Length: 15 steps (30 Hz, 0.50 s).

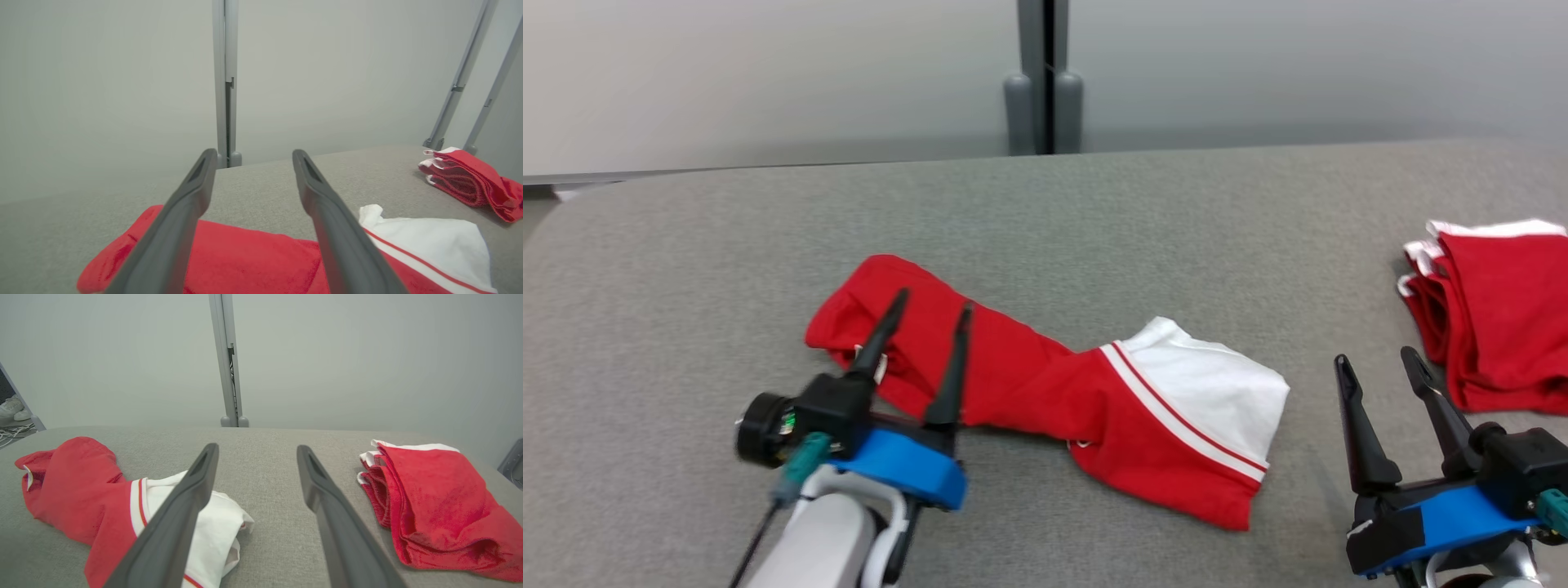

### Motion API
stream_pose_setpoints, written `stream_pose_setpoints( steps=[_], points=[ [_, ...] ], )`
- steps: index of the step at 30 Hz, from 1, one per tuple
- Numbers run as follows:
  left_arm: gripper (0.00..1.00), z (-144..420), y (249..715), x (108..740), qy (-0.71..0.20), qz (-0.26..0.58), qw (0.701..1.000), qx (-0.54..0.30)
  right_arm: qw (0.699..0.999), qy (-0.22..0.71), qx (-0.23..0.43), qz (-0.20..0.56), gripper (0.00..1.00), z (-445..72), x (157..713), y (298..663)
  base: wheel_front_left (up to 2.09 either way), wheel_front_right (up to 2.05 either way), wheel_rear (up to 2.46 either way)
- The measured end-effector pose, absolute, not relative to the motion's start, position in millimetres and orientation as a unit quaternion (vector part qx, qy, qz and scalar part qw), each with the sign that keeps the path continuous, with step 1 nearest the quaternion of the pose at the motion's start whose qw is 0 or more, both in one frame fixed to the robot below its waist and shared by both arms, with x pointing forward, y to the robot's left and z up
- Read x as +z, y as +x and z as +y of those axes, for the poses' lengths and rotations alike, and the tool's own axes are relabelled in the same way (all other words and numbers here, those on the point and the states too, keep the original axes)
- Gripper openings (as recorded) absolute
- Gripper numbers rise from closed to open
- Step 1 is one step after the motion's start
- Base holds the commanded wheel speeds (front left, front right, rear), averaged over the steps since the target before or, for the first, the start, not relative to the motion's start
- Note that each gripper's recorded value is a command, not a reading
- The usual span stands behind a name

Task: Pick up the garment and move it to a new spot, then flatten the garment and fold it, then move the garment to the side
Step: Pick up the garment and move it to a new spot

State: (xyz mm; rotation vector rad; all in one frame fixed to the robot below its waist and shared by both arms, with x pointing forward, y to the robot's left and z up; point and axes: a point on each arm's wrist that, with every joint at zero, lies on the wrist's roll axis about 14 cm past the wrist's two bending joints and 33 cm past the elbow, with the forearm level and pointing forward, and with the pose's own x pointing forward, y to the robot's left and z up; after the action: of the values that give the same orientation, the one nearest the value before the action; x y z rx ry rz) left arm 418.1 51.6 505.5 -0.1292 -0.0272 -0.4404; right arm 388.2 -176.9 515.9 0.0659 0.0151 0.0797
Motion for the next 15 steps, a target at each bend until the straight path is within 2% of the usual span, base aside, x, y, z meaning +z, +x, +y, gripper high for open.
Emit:
stream_pose_setpoints(
  steps=[7,15],
  points=[
    [1.0,156,399,498,-0.051,-0.004,0.996,-0.072,0.997,0.032,0.074,0.005,1.0,-154,523,387,0.0,0.0,0.0],
    [1.0,187,369,491,-0.051,0.005,0.998,-0.036,0.996,0.031,0.083,0.013,1.0,-149,523,376,0.0,0.0,0.0]
  ],
)
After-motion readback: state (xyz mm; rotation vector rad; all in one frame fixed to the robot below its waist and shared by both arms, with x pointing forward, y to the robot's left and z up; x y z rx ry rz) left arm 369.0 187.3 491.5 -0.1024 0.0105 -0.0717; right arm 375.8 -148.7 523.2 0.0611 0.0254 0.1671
